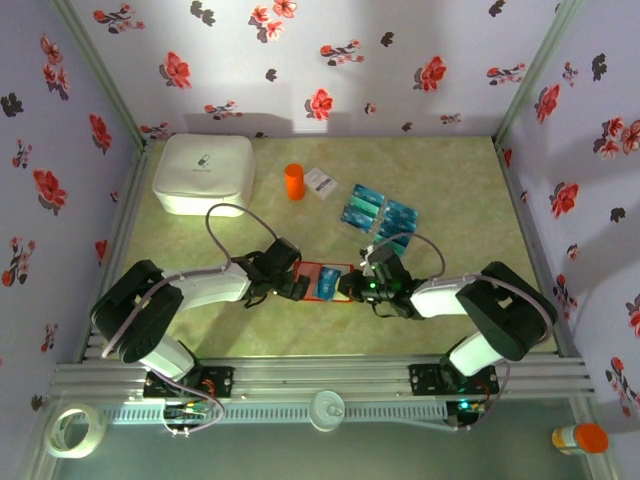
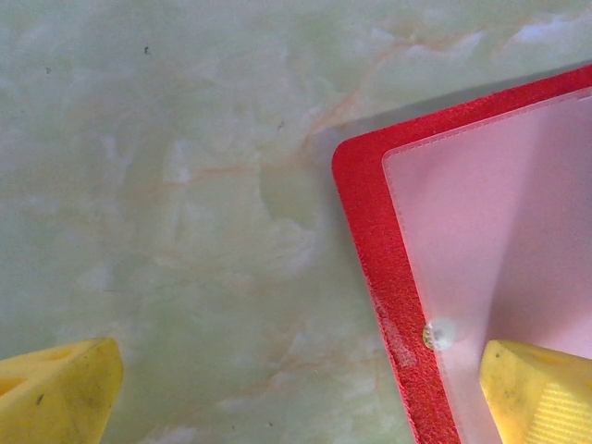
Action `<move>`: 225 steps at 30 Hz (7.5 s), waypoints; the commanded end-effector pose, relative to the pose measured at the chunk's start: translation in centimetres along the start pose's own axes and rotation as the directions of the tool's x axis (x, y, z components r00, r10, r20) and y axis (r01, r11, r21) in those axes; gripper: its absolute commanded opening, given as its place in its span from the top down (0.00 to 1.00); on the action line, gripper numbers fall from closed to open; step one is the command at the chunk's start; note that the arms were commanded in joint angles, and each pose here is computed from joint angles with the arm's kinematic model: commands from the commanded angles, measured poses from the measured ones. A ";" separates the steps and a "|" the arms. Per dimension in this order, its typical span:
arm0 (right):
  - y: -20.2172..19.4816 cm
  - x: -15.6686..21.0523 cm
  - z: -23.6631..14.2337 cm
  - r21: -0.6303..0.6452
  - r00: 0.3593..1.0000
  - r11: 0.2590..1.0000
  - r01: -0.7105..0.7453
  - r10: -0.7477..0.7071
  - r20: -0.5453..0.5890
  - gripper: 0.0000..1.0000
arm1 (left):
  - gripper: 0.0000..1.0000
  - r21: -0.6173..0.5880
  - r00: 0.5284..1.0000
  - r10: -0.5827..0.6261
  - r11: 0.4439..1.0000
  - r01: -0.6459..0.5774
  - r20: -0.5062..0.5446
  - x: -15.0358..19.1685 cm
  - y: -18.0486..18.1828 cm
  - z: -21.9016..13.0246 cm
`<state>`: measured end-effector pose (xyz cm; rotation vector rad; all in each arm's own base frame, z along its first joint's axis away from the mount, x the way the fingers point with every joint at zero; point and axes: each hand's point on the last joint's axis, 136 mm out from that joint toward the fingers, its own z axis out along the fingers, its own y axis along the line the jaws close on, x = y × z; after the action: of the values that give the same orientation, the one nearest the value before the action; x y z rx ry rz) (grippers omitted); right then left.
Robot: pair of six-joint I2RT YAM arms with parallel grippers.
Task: Put the credit cards into the card holder
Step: Insert the credit card into the card slot, then flip over the card slot on the card holder.
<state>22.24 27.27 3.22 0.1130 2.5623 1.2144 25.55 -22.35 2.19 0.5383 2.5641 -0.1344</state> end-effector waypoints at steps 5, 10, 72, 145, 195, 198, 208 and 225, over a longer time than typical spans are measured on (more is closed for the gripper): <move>0.1 0.8 0.7 0.012 0.998 1.000 0.028 -0.027 -0.065 1.00 | 0.00 -0.025 1.000 -0.013 1.000 0.013 -0.002 0.6 0.7 0.4; 0.1 0.8 1.0 0.014 0.997 1.000 0.027 -0.026 -0.077 1.00 | 0.00 -0.023 1.000 -0.015 1.000 0.015 -0.002 0.6 0.7 0.4; 2.1 -0.7 4.1 0.261 0.947 0.927 0.270 -0.206 -0.247 0.95 | 0.00 -0.010 0.988 -0.154 0.988 0.154 0.001 1.4 2.8 0.3; 6.4 -4.1 0.9 0.267 0.953 0.917 0.298 -0.267 -0.147 0.82 | 0.00 0.050 0.936 -0.317 0.948 0.313 0.151 -2.7 5.0 -5.1; -1.1 -4.6 0.9 0.362 0.975 0.912 0.192 -0.136 -0.175 0.96 | 0.00 0.166 0.995 -0.091 0.983 0.082 0.049 -2.8 -5.8 -1.4; -1.4 -4.3 1.2 0.362 0.974 0.913 0.189 -0.128 -0.186 0.97 | 0.00 0.163 0.995 -0.093 0.983 0.084 0.045 -2.6 -5.7 -1.1; -0.5 -3.3 2.7 0.328 0.968 0.925 0.194 -0.126 -0.217 0.98 | 0.00 0.156 0.996 -0.087 0.984 0.081 0.031 -1.7 -5.5 -0.4; -0.4 -2.8 3.2 0.307 0.973 0.938 0.162 -0.099 -0.210 0.99 | 0.00 0.155 0.994 -0.105 0.983 0.100 0.025 -0.8 -5.3 0.1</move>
<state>26.68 28.87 2.69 -0.1234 2.8261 0.7869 24.54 -27.61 2.68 0.4661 2.5584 -0.3665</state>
